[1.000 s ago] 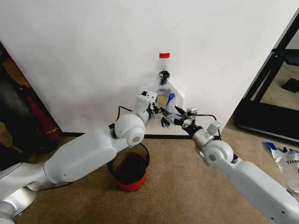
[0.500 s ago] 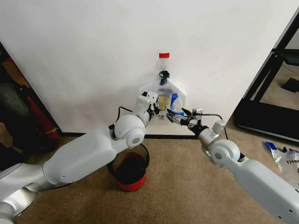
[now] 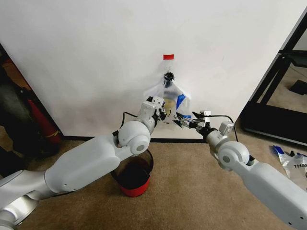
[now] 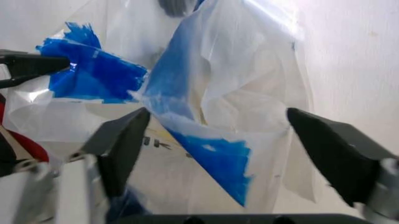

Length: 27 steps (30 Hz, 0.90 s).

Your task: Pick up the garbage bag from the wall and place it over the trash bin.

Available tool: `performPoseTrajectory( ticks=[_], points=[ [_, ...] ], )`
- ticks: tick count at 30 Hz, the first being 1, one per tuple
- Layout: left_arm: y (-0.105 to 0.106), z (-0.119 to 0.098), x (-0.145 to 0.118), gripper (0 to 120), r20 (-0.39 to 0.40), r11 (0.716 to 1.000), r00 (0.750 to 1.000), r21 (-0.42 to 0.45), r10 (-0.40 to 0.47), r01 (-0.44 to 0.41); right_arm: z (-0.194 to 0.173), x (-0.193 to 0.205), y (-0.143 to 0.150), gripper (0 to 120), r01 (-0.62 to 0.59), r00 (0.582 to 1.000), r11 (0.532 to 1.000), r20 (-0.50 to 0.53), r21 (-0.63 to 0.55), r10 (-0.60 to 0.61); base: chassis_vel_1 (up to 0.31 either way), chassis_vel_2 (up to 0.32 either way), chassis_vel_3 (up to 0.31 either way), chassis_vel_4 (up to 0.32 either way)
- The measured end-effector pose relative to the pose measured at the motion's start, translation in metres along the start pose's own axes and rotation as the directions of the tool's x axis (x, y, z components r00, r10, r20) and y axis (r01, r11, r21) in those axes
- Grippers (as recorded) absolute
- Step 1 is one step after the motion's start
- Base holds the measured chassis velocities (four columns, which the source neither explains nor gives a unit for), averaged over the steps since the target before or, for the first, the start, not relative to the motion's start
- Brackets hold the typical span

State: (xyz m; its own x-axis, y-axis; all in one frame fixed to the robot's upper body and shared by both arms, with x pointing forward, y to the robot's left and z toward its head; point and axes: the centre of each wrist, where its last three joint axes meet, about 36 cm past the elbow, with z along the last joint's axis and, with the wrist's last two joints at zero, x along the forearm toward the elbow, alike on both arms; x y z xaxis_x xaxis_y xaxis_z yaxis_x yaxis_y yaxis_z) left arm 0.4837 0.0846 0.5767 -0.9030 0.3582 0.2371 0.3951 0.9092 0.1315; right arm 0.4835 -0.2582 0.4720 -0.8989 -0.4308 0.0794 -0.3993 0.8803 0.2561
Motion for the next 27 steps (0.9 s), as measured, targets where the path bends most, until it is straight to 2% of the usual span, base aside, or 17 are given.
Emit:
performPoseTrajectory(
  ticks=[5,6,12,13,14,21,27],
  points=[
    [-0.001,0.0,0.0,0,-0.001,1.0,1.0,0.002,0.003,-0.003,0.002,-0.002,0.002,61,0.009,1.0,1.0,-0.007,0.009,-0.009,0.0,0.0,0.0,0.0],
    [-0.001,0.0,0.0,0,-0.001,1.0,1.0,0.002,0.003,-0.003,0.002,-0.002,0.002,61,0.009,1.0,1.0,-0.007,0.009,-0.009,0.0,0.0,0.0,0.0],
    [-0.001,0.001,0.0,0,-0.003,1.0,1.0,0.004,0.004,-0.004,0.002,-0.003,0.003,41,0.011,1.0,1.0,-0.011,0.016,-0.011,0.0,0.0,0.0,0.0],
    [-0.001,0.001,0.0,0,-0.003,1.0,1.0,0.004,0.004,-0.004,0.002,-0.002,0.003,32,0.012,1.0,1.0,-0.011,0.018,-0.012,0.0,0.0,0.0,0.0],
    [-0.001,0.001,0.0,0,-0.003,1.0,1.0,0.004,0.004,-0.004,0.002,-0.002,0.003,32,0.012,1.0,1.0,-0.011,0.018,-0.012,0.0,0.0,0.0,0.0],
    [0.0,0.005,0.002,0,-0.007,1.0,1.0,0.01,0.004,-0.004,0.008,0.006,0.007,2,0.016,1.0,1.0,-0.007,0.013,-0.016,0.0,0.0,0.0,0.0],
    [0.001,0.009,0.008,0,-0.01,1.0,1.0,0.017,0.007,-0.006,0.013,0.018,0.011,0,0.02,1.0,1.0,-0.005,0.007,-0.02,0.0,0.0,0.0,0.0]
  ],
)
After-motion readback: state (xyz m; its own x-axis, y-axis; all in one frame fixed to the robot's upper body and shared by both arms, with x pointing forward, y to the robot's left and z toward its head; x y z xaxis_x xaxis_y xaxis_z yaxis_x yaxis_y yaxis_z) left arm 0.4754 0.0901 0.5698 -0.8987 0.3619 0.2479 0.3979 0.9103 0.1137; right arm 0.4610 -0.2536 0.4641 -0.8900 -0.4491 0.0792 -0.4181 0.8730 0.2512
